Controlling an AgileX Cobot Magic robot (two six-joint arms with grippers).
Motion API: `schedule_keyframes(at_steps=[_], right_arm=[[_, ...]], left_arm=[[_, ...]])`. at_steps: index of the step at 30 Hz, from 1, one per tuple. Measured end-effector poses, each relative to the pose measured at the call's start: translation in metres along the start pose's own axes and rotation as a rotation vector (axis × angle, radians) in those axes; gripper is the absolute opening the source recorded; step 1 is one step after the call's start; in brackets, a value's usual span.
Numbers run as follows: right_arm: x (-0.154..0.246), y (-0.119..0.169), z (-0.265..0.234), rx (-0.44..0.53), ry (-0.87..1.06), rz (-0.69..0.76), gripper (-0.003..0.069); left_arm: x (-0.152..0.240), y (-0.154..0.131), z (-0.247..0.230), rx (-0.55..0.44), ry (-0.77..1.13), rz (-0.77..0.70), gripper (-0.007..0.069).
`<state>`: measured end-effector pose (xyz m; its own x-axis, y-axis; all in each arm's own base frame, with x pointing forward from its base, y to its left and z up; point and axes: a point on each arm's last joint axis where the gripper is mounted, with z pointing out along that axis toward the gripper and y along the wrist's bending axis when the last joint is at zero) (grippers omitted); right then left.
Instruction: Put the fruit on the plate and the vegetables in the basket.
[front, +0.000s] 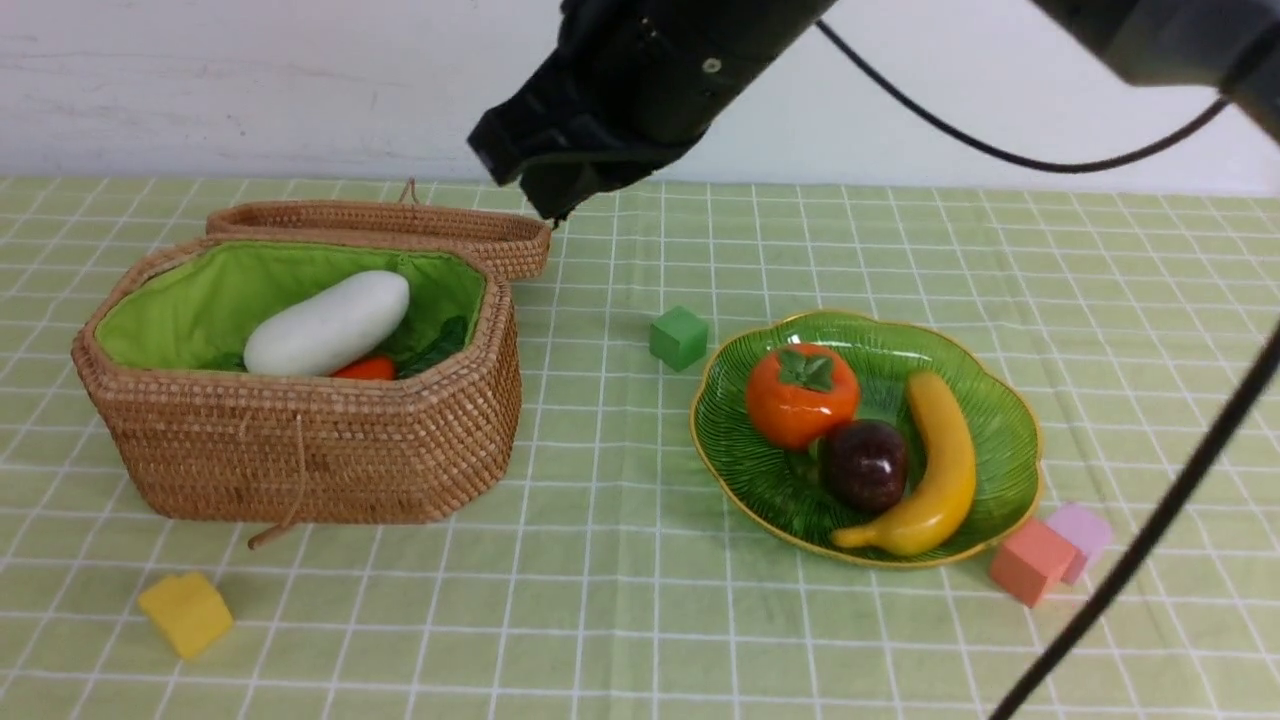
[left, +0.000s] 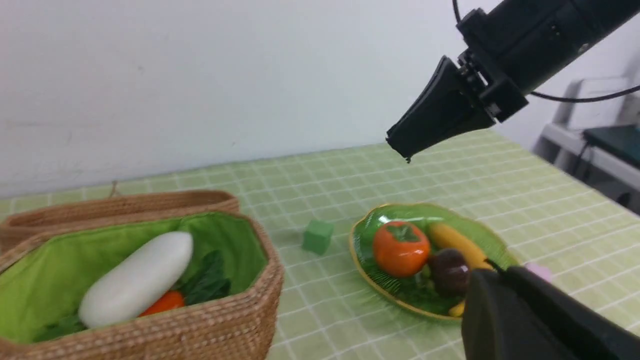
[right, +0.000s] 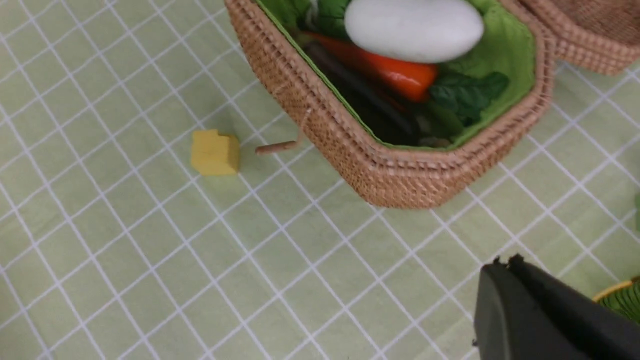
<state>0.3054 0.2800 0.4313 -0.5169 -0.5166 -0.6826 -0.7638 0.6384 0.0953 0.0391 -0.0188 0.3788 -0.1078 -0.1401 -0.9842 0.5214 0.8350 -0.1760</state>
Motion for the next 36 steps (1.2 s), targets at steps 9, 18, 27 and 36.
schedule_keyframes(at_steps=[9,18,27,36], right_arm=[[0.071,0.008,-0.061,0.091,0.126,0.111,-0.0005],[0.142,0.014,-0.092,0.14,0.1,0.276,-0.0003],[0.209,0.013,-0.084,0.178,0.069,0.29,0.0],[0.26,0.014,-0.065,0.169,0.155,0.315,0.0006]], left_arm=[[0.062,0.004,-0.014,0.122,-0.117,-0.141,-0.0013],[0.1,0.009,0.003,0.122,-0.104,-0.13,-0.0013],[0.108,0.011,0.006,0.111,-0.077,-0.108,-0.0013],[0.111,0.011,0.006,0.101,-0.046,-0.105,-0.0011]])
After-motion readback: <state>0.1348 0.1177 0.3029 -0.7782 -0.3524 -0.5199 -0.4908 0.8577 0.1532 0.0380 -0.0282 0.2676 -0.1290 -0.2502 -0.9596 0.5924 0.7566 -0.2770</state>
